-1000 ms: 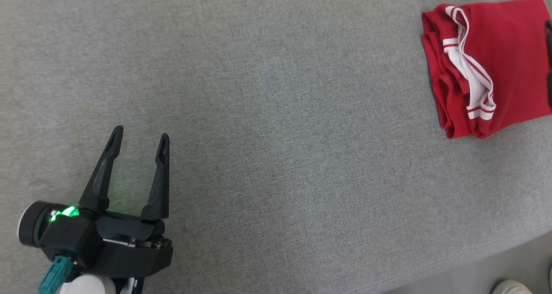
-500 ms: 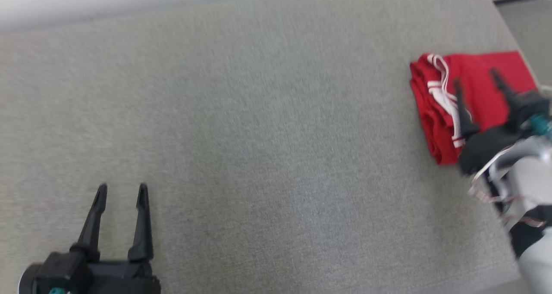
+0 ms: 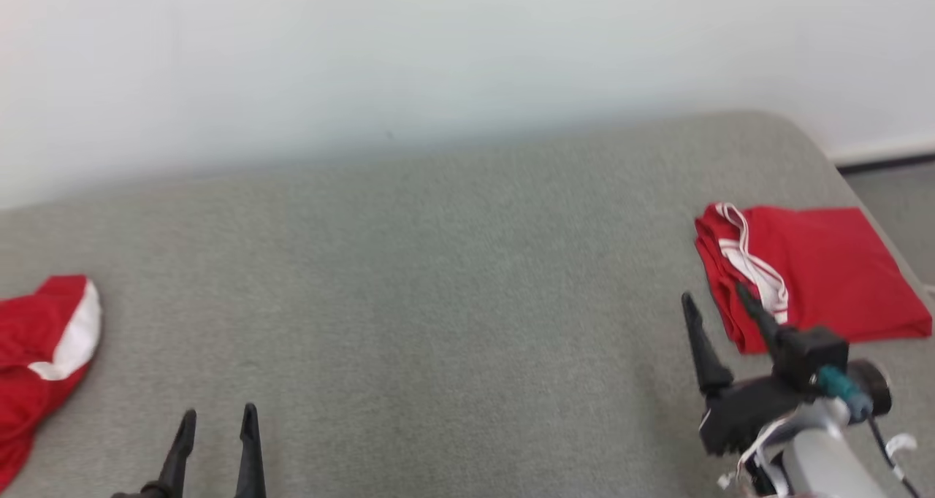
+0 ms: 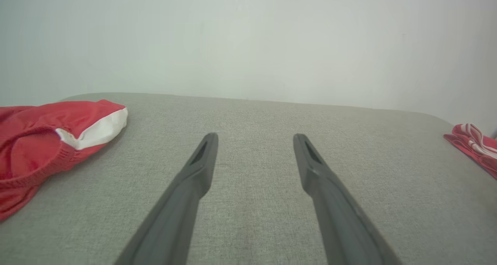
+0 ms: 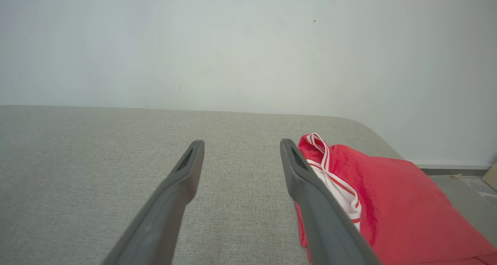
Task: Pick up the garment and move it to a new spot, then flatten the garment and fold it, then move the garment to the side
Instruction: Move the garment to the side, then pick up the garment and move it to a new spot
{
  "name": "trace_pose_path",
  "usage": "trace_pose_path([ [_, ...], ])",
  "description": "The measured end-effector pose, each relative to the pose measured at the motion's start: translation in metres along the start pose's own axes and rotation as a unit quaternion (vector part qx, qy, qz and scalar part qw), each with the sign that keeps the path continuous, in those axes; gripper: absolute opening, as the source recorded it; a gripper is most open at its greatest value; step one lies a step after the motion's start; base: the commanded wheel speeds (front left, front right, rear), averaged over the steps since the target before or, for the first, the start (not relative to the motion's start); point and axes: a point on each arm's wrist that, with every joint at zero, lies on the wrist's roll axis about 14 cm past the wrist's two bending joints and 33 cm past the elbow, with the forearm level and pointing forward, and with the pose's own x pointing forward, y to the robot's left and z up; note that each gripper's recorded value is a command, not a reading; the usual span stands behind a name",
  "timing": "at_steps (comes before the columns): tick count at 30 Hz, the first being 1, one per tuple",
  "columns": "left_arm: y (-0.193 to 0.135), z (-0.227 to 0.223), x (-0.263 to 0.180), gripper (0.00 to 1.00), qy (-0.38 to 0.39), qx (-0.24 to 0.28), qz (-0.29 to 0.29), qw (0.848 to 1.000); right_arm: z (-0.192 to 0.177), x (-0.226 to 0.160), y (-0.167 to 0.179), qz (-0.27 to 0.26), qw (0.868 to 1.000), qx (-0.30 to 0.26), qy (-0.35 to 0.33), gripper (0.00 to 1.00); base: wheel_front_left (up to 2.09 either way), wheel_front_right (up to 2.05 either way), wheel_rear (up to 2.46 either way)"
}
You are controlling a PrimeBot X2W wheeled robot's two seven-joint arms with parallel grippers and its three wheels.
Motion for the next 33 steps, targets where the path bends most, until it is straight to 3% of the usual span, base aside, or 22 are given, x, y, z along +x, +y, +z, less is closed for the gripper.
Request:
trace_pose_path([
  [14, 0.018, 0.012, -0.046, 1.0, -0.016, -0.002, 0.047, 0.999, 0.001, -0.038, 0.061, 0.058, 0.998, 0.01, -0.022, 1.0, 0.0, 0.0, 0.0],
  [33, 0.018, 0.011, -0.046, 1.0, -0.014, -0.003, 0.051, 0.999, 0.002, -0.041, 0.059, 0.048, 0.999, 0.01, -0.022, 1.0, 0.0, 0.0, 0.0],
])
